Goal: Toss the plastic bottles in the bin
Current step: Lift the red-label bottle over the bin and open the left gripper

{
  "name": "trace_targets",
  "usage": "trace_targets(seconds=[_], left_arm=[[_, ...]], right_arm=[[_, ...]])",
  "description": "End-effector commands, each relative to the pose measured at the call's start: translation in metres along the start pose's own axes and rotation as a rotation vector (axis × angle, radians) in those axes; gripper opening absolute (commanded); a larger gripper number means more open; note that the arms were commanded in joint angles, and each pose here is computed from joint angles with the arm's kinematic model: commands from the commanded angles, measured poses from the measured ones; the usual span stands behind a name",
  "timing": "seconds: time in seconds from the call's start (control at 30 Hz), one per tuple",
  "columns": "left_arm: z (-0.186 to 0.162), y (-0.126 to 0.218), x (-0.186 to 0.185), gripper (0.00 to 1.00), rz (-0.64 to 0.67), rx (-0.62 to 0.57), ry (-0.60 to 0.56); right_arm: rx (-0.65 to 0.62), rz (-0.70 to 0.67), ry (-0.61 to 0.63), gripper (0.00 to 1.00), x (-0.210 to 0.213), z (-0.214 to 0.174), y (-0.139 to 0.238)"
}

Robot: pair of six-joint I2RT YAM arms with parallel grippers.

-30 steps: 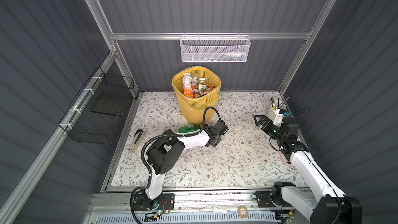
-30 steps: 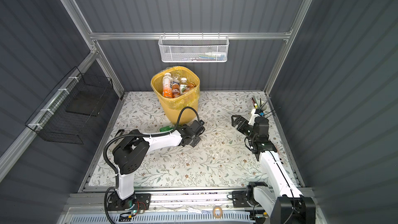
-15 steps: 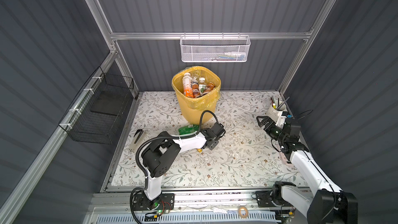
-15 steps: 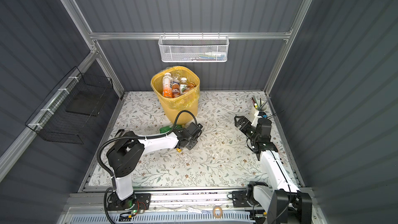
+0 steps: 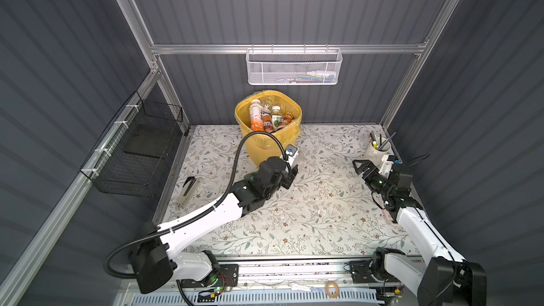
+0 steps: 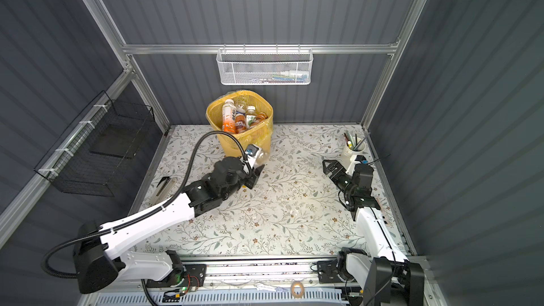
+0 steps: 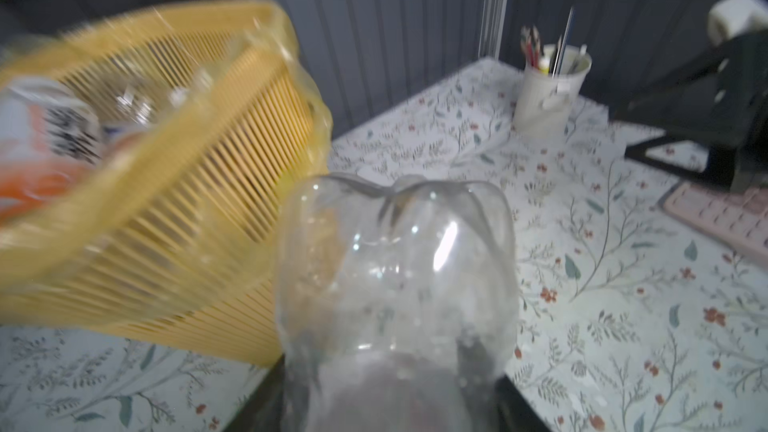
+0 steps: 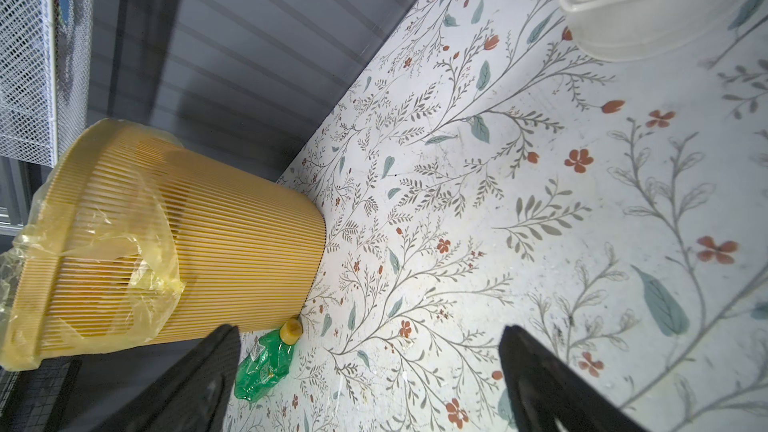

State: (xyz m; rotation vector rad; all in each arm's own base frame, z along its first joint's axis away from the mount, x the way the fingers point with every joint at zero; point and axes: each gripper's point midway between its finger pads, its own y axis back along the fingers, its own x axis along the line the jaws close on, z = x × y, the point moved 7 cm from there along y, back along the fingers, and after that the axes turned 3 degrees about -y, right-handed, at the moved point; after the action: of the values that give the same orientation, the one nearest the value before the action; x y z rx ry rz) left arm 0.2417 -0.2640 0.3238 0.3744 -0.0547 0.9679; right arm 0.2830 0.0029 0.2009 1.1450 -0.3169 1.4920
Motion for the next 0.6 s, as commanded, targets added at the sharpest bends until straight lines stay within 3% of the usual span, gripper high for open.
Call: trace_targets(seconds=[0.0,0.1,0.2,0.27,0.33,0.4,0.47,0.57], left_arm=[[0.052,0.015,0.023,0.49,0.144,-0.183,-0.07],[0.089,0.011,0.048,0.48,0.188,-0.255,-0.062],[0.115,-0.013,0.09,0.49,0.186,-0.272,0.026],[0.122,-0.043,0.113,0.53,0.185,-0.2,0.053],[0.122,-0.073,0.118,0.59,0.145,-0.103,0.039],[0.12,-0.094,0.118,0.81,0.145,-0.047,0.035],[0.12,-0.1,0.12,0.93,0.157,-0.023,0.033],[0.123,-0.092,0.124,0.99,0.181,-0.035,0.055]], right_arm=[[-0.006,0.048,-0.016,0.99,0.006,0.002,0.002],[-0.005,0.082,-0.029,0.99,0.012,0.004,0.004],[-0.01,0.098,-0.028,0.99,0.017,0.005,0.007],[-0.019,0.092,-0.024,0.99,0.018,0.006,0.009],[-0.028,0.094,-0.012,0.99,0.021,0.008,0.012],[-0.033,0.093,0.004,0.99,0.024,0.009,0.016],[-0.037,0.086,0.018,0.99,0.026,0.009,0.019],[-0.046,0.07,0.036,0.99,0.025,0.009,0.023]])
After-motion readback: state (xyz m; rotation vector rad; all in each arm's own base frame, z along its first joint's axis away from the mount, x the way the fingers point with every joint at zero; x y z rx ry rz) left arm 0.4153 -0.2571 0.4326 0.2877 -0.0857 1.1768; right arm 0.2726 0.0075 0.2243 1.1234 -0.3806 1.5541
